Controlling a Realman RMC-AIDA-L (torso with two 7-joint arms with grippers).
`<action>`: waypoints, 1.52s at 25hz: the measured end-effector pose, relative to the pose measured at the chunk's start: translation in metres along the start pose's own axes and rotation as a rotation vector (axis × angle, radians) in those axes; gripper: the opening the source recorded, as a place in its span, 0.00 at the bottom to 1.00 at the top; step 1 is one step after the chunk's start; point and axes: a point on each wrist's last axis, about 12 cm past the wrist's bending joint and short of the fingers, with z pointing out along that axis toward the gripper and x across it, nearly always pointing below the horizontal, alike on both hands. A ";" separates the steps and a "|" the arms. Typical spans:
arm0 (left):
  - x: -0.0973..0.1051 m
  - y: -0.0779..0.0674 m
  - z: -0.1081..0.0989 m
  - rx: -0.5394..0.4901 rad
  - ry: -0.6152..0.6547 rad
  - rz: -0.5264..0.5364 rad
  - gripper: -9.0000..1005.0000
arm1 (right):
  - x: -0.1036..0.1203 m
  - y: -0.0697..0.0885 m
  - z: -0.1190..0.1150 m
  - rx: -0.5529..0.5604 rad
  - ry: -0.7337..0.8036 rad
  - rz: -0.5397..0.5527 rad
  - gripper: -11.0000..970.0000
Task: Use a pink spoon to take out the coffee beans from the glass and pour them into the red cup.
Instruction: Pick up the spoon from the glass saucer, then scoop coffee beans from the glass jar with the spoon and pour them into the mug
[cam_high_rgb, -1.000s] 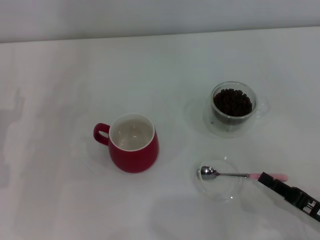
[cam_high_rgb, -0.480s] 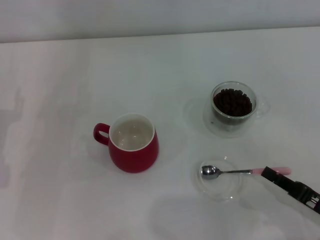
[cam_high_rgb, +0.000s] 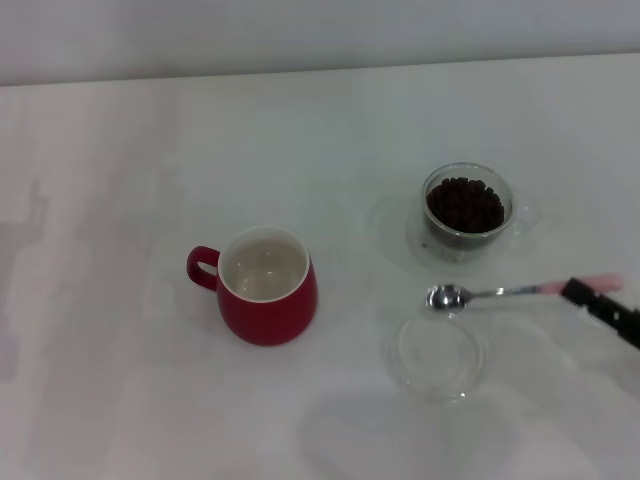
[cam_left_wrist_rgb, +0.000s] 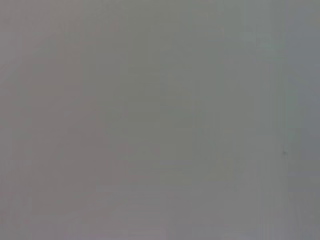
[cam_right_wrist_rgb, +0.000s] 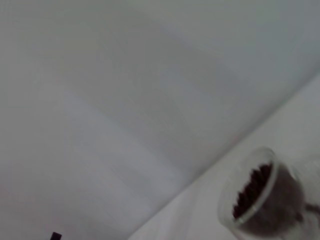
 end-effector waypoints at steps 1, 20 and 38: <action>0.000 0.000 -0.001 -0.001 -0.001 0.000 0.67 | -0.007 0.001 0.003 -0.018 -0.006 -0.028 0.15; 0.001 0.001 -0.005 -0.014 0.000 -0.006 0.67 | -0.159 0.025 0.026 0.042 0.087 -0.485 0.15; 0.000 -0.001 -0.005 -0.019 -0.009 -0.020 0.67 | -0.188 0.088 0.106 0.076 0.372 -0.704 0.15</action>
